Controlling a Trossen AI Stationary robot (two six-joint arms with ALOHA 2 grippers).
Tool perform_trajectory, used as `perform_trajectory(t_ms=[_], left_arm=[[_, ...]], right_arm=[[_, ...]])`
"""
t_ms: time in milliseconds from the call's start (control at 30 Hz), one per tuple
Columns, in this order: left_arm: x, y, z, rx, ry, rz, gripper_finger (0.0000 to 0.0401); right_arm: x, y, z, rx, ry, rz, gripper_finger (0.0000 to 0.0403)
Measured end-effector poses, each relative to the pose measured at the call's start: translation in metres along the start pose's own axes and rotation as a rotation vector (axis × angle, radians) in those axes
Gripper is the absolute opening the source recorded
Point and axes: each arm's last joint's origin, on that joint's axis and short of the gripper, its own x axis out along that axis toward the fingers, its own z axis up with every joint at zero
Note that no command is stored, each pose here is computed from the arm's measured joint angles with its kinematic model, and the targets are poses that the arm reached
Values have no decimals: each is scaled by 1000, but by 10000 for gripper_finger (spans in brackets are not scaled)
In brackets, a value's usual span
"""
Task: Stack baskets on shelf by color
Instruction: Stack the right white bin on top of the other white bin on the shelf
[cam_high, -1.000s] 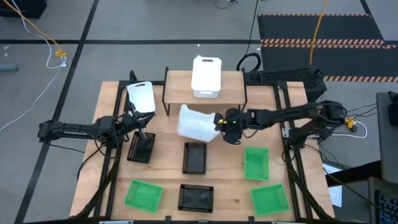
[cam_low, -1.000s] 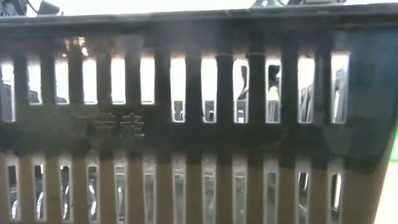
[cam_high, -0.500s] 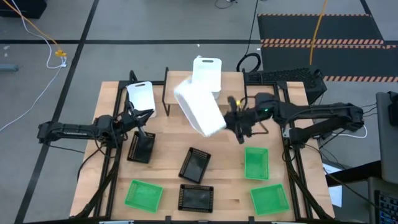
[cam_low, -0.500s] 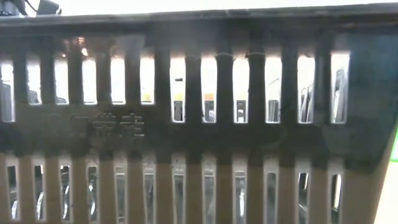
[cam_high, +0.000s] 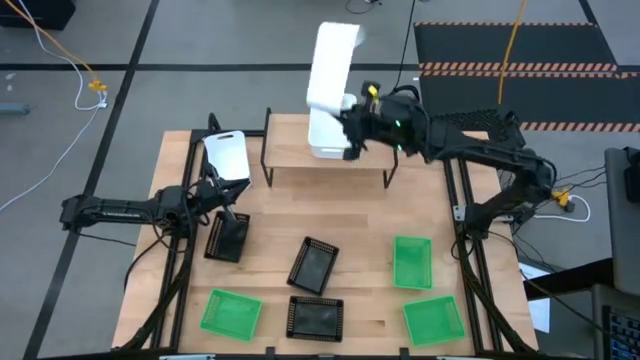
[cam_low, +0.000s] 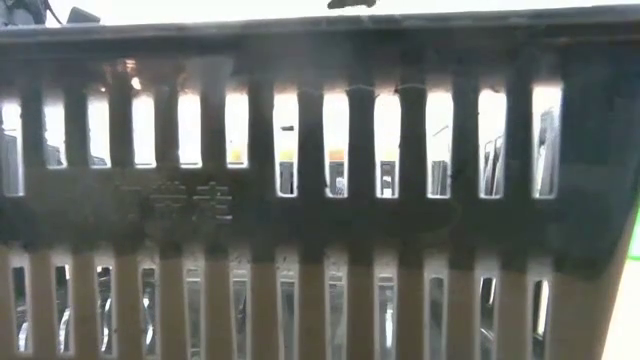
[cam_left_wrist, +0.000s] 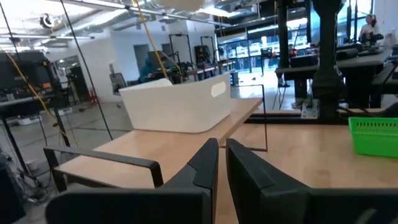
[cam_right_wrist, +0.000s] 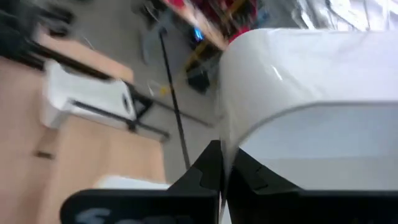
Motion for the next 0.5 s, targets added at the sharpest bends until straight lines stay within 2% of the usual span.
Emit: perform_trajectory(t_ms=[200,500], left_arm=[[0,0,-1,-18,9,-3,35],[0,0,-2,-37,15,-4,35]], right_arm=[[26,-3,-12,4,243,139,0],[30,-2,-18,83,409,229,0]])
